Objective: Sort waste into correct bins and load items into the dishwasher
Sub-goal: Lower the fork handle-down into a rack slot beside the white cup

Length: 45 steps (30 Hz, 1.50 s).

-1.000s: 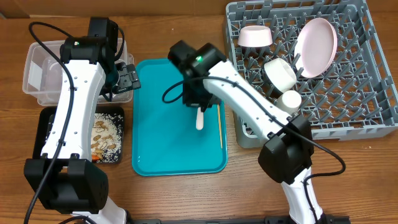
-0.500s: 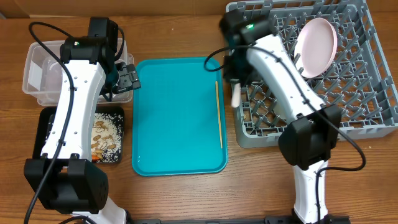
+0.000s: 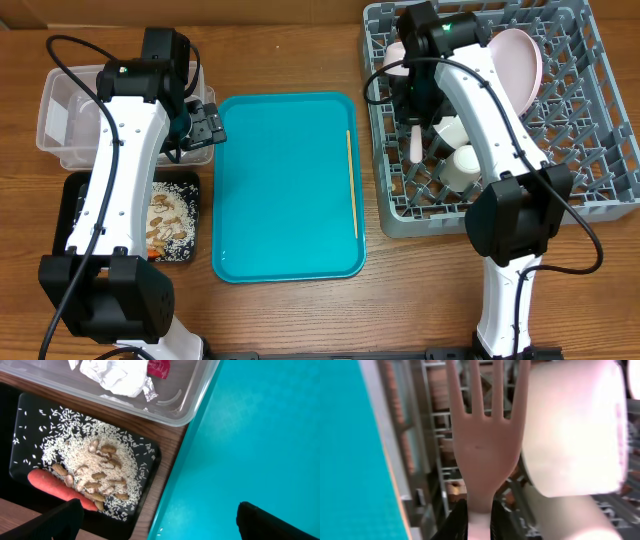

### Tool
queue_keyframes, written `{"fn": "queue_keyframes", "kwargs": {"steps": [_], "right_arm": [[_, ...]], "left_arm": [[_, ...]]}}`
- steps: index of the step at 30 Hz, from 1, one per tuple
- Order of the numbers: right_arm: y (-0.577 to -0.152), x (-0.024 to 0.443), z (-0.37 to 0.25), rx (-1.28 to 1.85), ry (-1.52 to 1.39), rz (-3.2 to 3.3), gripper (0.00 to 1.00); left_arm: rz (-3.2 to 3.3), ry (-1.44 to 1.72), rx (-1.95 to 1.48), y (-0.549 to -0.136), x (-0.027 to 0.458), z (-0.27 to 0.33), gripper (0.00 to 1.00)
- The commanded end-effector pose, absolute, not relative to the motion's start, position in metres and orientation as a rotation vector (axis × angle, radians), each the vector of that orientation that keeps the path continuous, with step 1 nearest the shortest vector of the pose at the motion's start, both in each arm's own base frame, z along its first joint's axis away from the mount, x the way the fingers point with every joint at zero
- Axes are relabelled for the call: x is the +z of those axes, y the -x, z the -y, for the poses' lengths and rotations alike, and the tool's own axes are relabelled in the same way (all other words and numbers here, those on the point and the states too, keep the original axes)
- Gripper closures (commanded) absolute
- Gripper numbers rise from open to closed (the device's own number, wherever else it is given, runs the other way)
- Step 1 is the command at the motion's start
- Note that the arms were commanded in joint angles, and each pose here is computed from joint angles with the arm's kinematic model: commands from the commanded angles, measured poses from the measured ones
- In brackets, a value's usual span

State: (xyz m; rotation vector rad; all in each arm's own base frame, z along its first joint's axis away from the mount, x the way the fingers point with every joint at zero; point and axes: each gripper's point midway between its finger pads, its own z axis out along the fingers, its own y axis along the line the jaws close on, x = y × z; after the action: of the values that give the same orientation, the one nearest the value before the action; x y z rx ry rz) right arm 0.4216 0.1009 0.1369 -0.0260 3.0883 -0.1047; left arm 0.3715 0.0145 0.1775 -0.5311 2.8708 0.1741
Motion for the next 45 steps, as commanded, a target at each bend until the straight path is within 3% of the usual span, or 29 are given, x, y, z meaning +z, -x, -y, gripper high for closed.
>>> {"fn": "queue_keyframes", "kwargs": {"steps": [1,11,16,25,26,28,30,38,45], "right_arm": [[-0.427,0.141,-0.089,-0.193,0.060,-3.067,0.96],[-0.425,0.141,-0.087,-0.213,0.061,-3.073,0.96],[-0.420,0.141,-0.085,-0.223,0.064,-3.095,0.88],[-0.420,0.141,-0.085,-0.221,0.063,-3.093,0.87],[-0.420,0.141,-0.085,-0.220,0.063,-3.093,0.86],[-0.420,0.141,-0.085,-0.221,0.063,-3.094,0.74],[-0.420,0.141,-0.085,-0.221,0.063,-3.094,0.71],[-0.420,0.140,-0.086,-0.214,0.060,-3.096,0.71],[-0.416,0.140,-0.086,-0.209,0.058,-3.110,0.77]], "left_arm": [[-2.813,0.544,0.172,-0.373,0.196,-0.017,0.00],[-2.813,0.544,0.172,-0.373,0.196,-0.017,0.00],[-2.813,0.544,0.172,-0.373,0.196,-0.017,0.00],[-2.813,0.544,0.172,-0.373,0.196,-0.017,0.00],[-2.813,0.544,0.172,-0.373,0.196,-0.017,0.00],[-2.813,0.544,0.172,-0.373,0.196,-0.017,0.00],[-2.813,0.544,0.172,-0.373,0.196,-0.017,0.00],[-2.813,0.544,0.172,-0.373,0.196,-0.017,0.00],[-2.813,0.544,0.172,-0.373,0.196,-0.017,0.00]]}}
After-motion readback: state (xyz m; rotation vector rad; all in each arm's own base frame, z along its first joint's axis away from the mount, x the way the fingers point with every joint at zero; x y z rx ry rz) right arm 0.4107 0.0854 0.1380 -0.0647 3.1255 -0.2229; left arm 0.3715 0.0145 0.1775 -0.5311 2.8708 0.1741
